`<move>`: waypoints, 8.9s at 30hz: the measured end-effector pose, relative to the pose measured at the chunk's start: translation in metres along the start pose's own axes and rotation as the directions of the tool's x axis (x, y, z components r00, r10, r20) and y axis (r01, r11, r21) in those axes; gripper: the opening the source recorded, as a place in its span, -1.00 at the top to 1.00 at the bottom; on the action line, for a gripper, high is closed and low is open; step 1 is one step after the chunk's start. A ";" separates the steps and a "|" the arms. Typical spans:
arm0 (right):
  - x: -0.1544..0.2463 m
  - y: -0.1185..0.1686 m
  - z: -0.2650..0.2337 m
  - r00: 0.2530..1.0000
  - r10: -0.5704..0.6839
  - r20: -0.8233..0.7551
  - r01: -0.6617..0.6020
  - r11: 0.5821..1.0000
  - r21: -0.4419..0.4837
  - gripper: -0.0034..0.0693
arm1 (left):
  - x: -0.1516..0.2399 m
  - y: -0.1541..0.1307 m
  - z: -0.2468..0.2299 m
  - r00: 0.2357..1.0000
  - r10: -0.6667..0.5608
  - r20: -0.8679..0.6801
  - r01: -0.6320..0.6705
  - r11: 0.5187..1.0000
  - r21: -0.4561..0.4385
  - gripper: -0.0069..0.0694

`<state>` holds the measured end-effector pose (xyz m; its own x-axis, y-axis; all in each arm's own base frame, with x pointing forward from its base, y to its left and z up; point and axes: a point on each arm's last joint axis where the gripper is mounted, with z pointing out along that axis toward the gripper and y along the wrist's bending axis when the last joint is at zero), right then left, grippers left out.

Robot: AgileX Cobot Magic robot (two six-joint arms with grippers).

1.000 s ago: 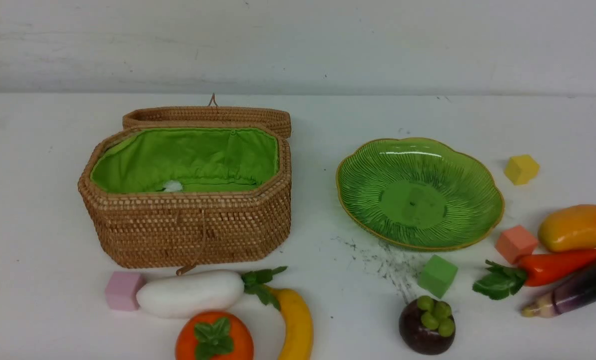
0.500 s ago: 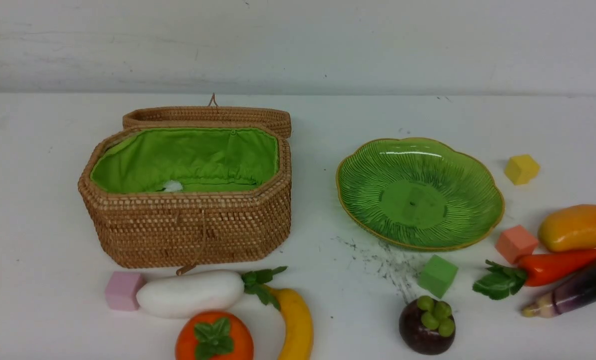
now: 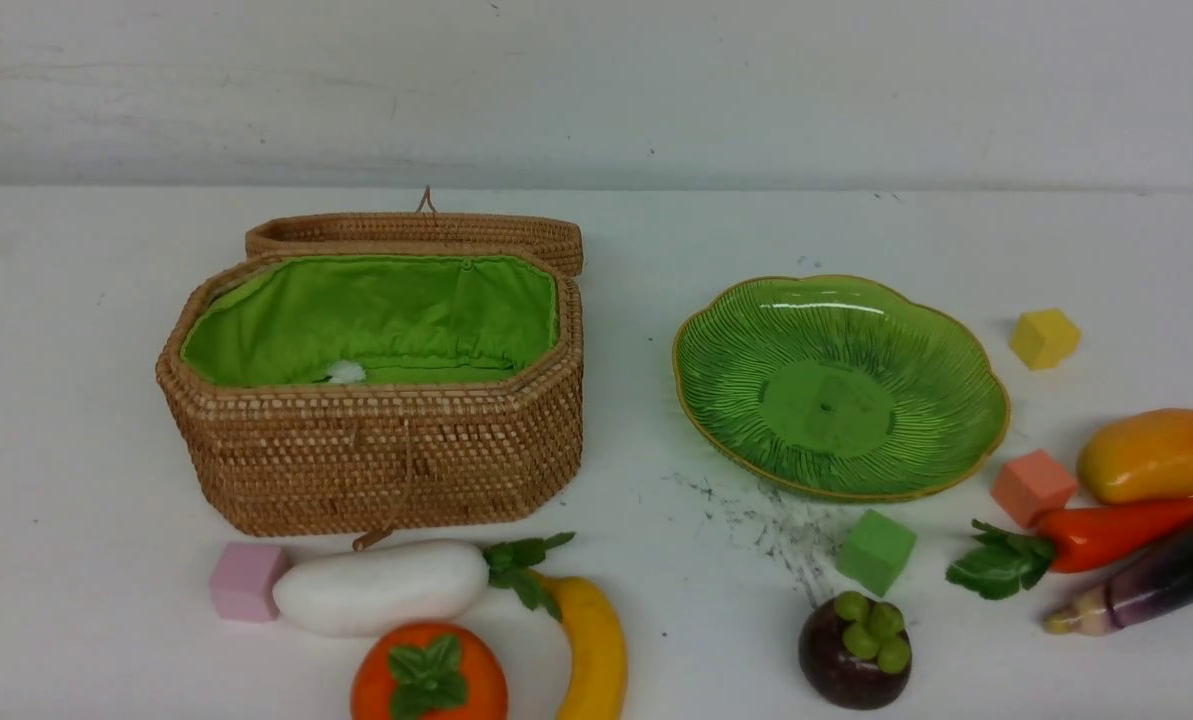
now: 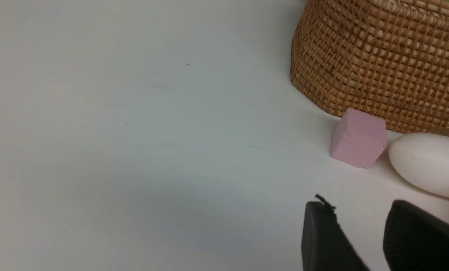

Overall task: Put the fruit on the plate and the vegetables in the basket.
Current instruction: Grab a tomato with your left arm and place it on the plate on the right.

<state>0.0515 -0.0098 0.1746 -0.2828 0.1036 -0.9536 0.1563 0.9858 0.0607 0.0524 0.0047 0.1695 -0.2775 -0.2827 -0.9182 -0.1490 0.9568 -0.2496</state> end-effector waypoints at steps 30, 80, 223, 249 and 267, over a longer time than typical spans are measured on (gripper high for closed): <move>0.000 0.000 0.000 1.000 0.000 0.000 0.000 1.000 0.000 0.24 | 0.000 0.000 0.000 1.000 0.000 0.000 0.000 1.000 0.000 0.19; 0.000 0.000 0.000 1.000 0.000 0.000 0.000 1.000 0.000 0.24 | -0.193 -0.056 -0.035 0.978 -0.075 0.193 0.057 0.994 0.094 0.19; 0.000 0.000 0.000 1.000 -0.003 0.000 0.003 1.000 0.000 0.24 | 0.001 -0.167 0.182 0.397 0.304 -0.866 0.268 0.864 0.426 -0.45; 0.000 0.000 0.000 1.000 -0.003 0.000 0.003 1.000 0.000 0.24 | -0.033 -0.174 0.158 0.451 0.312 -0.836 0.310 0.824 0.474 -0.43; 0.000 0.000 0.000 1.000 -0.003 0.000 0.003 1.000 0.000 0.24 | -0.139 -0.271 0.201 0.621 0.356 -0.699 0.277 0.734 0.620 -0.43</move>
<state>0.0515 -0.0098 0.1746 -0.2832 0.1006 -0.9538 0.1554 0.9862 0.0578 0.3220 -0.2022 0.3027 -0.8885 0.1177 -0.4435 0.4018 0.6663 -0.6282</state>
